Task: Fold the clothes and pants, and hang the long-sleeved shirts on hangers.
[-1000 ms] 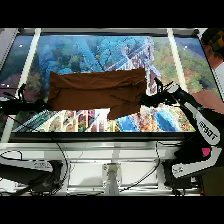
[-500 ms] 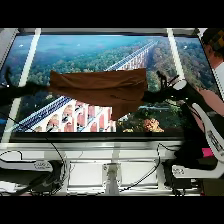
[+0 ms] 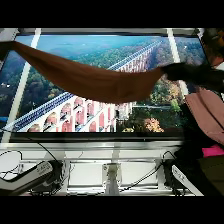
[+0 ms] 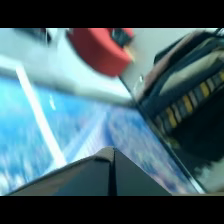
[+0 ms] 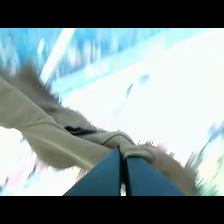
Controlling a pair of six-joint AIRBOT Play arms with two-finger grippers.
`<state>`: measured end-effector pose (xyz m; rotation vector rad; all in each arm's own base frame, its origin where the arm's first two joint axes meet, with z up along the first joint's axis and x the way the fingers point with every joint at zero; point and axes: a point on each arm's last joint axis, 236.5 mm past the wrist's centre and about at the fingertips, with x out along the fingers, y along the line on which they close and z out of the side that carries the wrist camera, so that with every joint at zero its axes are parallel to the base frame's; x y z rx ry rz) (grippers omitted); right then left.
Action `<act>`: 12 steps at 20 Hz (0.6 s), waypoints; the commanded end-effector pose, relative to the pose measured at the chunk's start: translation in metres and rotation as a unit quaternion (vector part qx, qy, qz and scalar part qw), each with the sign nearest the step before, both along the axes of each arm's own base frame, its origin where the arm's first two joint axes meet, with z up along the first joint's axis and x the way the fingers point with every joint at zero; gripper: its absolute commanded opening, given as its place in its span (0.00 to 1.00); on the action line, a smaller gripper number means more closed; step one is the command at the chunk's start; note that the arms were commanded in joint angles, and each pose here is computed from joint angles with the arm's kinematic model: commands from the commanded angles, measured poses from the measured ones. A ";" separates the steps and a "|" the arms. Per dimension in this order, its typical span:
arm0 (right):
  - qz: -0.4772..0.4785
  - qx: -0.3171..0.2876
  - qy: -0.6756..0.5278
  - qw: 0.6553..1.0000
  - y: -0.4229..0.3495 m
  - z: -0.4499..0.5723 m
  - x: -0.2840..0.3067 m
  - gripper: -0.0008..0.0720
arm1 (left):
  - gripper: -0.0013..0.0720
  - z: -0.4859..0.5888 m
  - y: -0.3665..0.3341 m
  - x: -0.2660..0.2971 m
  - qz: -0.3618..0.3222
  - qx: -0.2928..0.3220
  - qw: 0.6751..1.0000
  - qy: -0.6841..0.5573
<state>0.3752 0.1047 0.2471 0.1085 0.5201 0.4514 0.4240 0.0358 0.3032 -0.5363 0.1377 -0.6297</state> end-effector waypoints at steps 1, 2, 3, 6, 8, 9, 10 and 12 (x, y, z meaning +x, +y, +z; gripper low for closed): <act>-0.032 -0.022 -0.116 0.993 -0.016 0.099 -0.046 0.03 | 0.04 0.061 0.005 -0.035 0.056 0.020 0.996 -0.059; -0.027 -0.027 -0.127 0.991 -0.015 0.113 -0.060 0.03 | 0.04 0.072 0.004 -0.045 0.064 0.017 0.996 -0.063; -0.025 -0.031 -0.130 0.991 -0.015 0.122 -0.073 0.03 | 0.04 0.081 0.000 -0.054 0.067 0.013 0.995 -0.066; -0.046 -0.046 -0.112 0.992 -0.027 0.128 -0.098 0.03 | 0.04 0.090 -0.018 -0.073 0.065 0.016 0.996 -0.054; -0.069 -0.056 -0.096 0.991 -0.038 0.125 -0.101 0.03 | 0.04 0.076 -0.020 -0.077 0.082 0.049 0.995 -0.020; -0.086 -0.064 -0.095 0.990 -0.046 0.123 -0.097 0.03 | 0.04 0.064 -0.014 -0.076 0.099 0.061 0.993 0.004; -0.105 -0.067 -0.097 0.987 -0.055 0.124 -0.088 0.03 | 0.04 0.056 -0.005 -0.072 0.118 0.066 0.991 0.024; -0.129 -0.066 -0.108 0.984 -0.065 0.124 -0.057 0.03 | 0.04 0.050 0.020 -0.059 0.162 0.064 0.984 0.031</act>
